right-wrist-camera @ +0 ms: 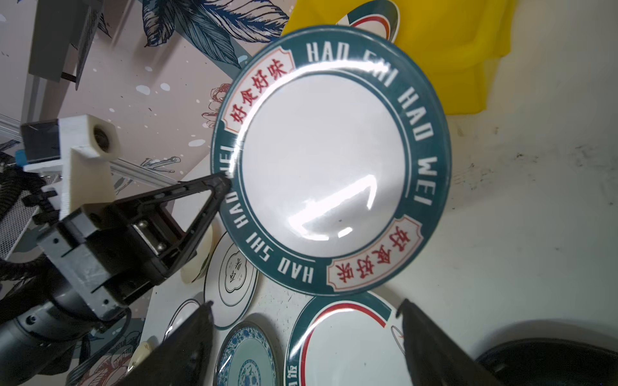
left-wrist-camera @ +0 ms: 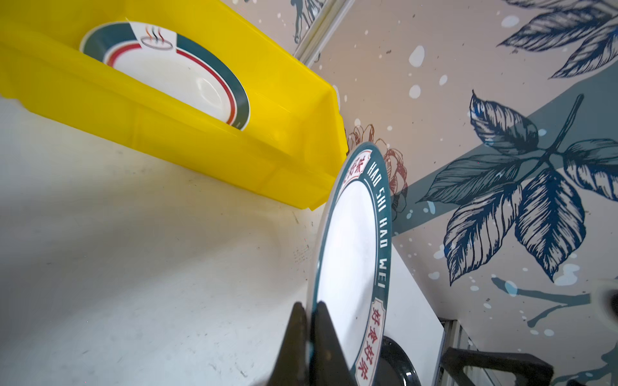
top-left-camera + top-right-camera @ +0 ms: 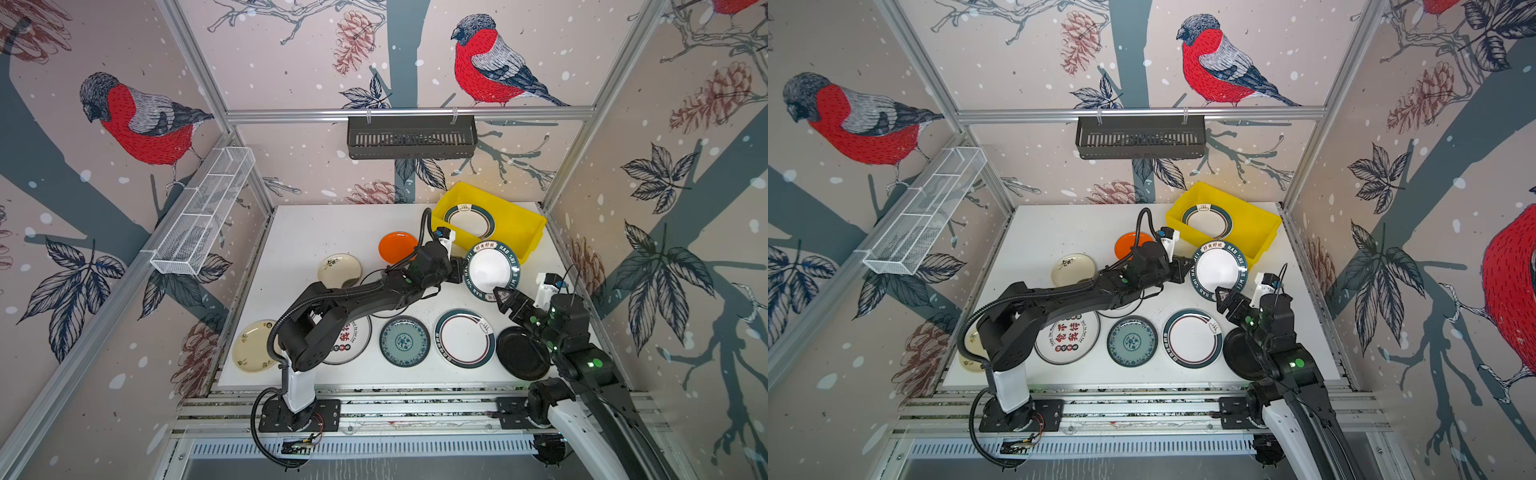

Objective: Place the plates into the plastic bin on the countertop
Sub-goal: Pick up the plate from the middle-right of the table, then place the plate in the plastic bin.

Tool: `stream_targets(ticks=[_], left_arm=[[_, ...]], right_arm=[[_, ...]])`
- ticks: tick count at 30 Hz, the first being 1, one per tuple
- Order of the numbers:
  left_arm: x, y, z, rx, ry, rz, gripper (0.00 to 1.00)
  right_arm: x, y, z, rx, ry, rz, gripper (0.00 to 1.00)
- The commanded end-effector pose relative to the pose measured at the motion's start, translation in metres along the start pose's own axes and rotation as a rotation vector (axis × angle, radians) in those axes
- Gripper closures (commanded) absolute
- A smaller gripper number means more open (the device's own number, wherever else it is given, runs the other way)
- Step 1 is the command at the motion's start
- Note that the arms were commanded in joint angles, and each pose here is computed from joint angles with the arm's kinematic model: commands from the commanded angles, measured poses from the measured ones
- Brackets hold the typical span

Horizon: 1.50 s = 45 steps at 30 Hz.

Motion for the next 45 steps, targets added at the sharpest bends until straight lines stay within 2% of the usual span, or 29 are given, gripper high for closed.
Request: stream_targets(ticks=[1, 6, 10, 18, 24, 28, 40, 45], left_arm=[[-0.021, 0.014, 0.001, -0.003, -0.010, -0.077, 1.00], [-0.030, 0.038, 0.018, -0.085, -0.036, -0.111, 1.00], [-0.042, 0.064, 0.026, -0.119, -0.047, -0.143, 1.00], [-0.061, 0.101, 0.031, -0.067, -0.017, -0.175, 1.00], [-0.059, 0.107, 0.023, 0.056, 0.050, -0.188, 1.00], [-0.055, 0.107, 0.024, 0.071, 0.074, -0.191, 1.00], [-0.044, 0.118, 0.027, 0.082, 0.118, -0.216, 1.00], [-0.048, 0.123, 0.020, 0.122, 0.118, -0.233, 1.00]], right_arm=[[-0.006, 0.002, 0.025, -0.091, 0.036, 0.016, 0.13], [-0.019, 0.010, 0.046, -0.115, 0.048, 0.004, 0.14], [-0.018, 0.004, 0.044, -0.098, 0.042, 0.027, 0.16], [-0.014, -0.006, 0.062, -0.240, 0.046, 0.089, 0.33], [-0.016, -0.016, 0.069, -0.333, 0.034, 0.093, 0.43], [-0.018, -0.023, 0.065, -0.310, 0.026, 0.086, 0.48], [-0.028, -0.024, 0.055, -0.216, 0.077, 0.004, 0.51], [-0.027, -0.022, 0.063, -0.262, 0.100, 0.017, 0.50]])
Point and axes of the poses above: each gripper's point midway between its finger pads, its own y axis back along the fingers, its own z axis along the line the jaws close on, x = y × z, the point moved 4 cm from there along y, back along the fingers, and after that the axes turned 14 degrees about -y, right-handed, at the moved point
